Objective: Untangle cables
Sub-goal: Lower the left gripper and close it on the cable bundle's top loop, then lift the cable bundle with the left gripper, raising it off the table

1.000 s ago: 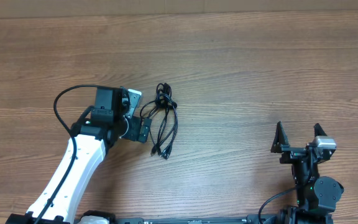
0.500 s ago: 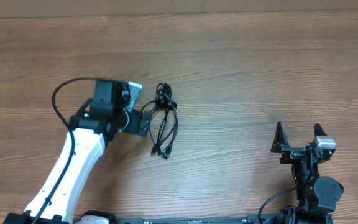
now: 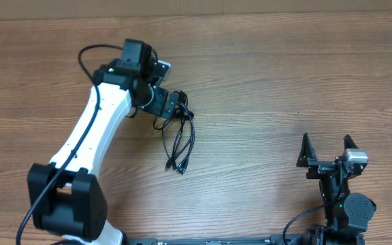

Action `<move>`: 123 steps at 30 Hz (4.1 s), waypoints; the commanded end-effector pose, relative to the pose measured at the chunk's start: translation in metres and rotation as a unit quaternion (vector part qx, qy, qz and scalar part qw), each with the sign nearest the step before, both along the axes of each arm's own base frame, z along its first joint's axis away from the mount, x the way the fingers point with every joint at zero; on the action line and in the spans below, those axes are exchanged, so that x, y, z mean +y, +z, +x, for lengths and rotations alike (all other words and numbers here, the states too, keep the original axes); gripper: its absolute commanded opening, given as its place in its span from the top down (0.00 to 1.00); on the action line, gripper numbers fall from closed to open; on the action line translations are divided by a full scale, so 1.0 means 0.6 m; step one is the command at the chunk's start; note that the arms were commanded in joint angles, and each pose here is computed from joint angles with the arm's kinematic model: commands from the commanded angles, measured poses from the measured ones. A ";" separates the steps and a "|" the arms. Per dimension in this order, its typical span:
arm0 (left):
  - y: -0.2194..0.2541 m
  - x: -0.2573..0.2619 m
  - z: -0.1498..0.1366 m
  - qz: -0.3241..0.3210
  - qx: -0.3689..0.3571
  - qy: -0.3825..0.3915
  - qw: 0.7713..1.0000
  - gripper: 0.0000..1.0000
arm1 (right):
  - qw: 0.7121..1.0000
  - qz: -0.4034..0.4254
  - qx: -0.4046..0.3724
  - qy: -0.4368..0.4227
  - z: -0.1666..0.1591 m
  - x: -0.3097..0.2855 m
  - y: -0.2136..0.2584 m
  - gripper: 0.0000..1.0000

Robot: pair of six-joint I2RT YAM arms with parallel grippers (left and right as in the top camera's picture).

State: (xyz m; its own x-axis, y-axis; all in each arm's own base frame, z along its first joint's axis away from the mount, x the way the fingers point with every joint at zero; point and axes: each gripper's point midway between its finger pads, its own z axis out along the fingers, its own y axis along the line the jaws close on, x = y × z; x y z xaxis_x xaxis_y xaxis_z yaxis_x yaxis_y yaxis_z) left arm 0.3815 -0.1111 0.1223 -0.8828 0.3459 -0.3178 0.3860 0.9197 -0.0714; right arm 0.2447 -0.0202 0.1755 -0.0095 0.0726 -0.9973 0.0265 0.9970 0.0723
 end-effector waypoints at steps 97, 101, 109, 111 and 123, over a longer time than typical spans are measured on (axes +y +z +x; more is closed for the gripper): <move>-0.184 -0.079 0.061 -0.007 0.092 0.081 0.992 0.69 | 1.000 0.001 -0.001 -0.002 0.000 0.000 -0.004 0.00; -0.165 -0.081 0.067 -0.007 0.092 0.081 0.992 0.86 | 1.000 0.001 -0.001 -0.002 0.000 0.000 -0.004 0.00; -0.097 -0.090 0.094 -0.015 0.074 0.081 0.994 0.96 | 1.000 0.001 -0.001 -0.002 0.000 0.000 -0.004 0.00; -0.075 -0.092 0.101 -0.018 0.067 0.080 0.994 0.96 | 1.000 0.001 -0.001 -0.002 0.000 0.000 -0.004 0.00; 0.082 -0.186 0.072 -0.158 0.043 -0.128 0.978 0.96 | 1.000 0.001 -0.001 -0.002 0.000 0.000 -0.004 0.00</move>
